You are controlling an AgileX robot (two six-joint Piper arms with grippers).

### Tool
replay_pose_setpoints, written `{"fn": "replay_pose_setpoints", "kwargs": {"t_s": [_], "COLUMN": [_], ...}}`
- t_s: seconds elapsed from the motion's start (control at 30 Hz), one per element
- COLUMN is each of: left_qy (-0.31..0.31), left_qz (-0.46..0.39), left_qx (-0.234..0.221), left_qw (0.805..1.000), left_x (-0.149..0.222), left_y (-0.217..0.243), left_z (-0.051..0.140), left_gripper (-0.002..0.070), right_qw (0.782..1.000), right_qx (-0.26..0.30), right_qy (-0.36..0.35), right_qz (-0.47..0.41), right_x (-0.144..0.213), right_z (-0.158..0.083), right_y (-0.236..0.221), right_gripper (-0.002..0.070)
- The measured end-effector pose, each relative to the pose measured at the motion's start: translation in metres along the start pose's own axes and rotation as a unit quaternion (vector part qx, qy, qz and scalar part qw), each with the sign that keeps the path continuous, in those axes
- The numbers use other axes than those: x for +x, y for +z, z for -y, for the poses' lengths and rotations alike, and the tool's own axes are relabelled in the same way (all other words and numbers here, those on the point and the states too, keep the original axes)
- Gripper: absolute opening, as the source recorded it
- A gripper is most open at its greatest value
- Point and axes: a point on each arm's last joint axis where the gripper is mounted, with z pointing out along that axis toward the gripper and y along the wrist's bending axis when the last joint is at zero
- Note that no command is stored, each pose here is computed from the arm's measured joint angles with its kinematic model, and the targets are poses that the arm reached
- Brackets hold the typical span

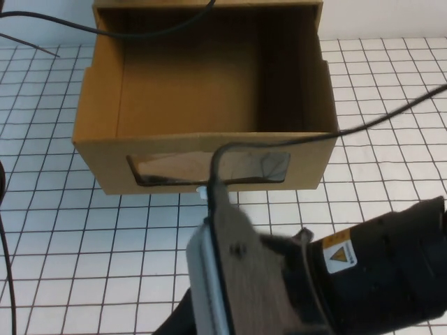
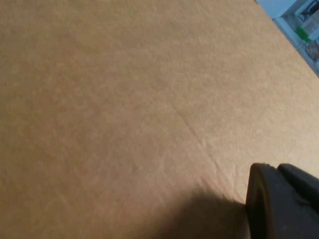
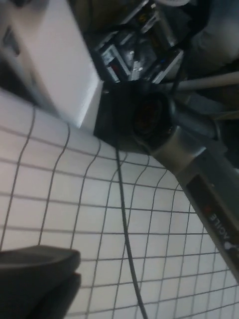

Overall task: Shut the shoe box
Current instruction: Press the shoe box with left arm, then close the shoe box with your right arm

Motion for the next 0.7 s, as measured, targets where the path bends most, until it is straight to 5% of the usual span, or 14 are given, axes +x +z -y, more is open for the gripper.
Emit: {"fn": "replay_pose_setpoints", "kwargs": {"t_s": [0.13, 0.33, 0.53, 0.7], "left_qy": [-0.012, -0.022, -0.023, -0.023], "left_qz": [0.001, 0.002, 0.002, 0.002], "left_qx": [0.001, 0.003, 0.003, 0.004], "left_qw": [1.000, 1.000, 1.000, 1.000], "left_x": [0.000, 0.000, 0.000, 0.000], "left_y": [0.000, 0.000, -0.001, -0.001], "left_z": [0.000, 0.000, -0.001, -0.001], "left_gripper": [-0.0002, -0.0002, -0.0002, -0.0002], "right_qw": [0.974, 0.841, 0.776, 0.791], "right_qx": [0.035, 0.105, 0.150, 0.155], "right_qy": [-0.217, -0.504, -0.582, -0.549], "right_qz": [-0.062, -0.164, -0.193, -0.222], "right_x": [0.011, 0.031, 0.052, 0.072], "right_z": [0.009, 0.045, 0.071, 0.105], "right_y": [0.012, 0.045, 0.085, 0.099], "right_gripper": [-0.0013, -0.0013, -0.0013, -0.0013]}}
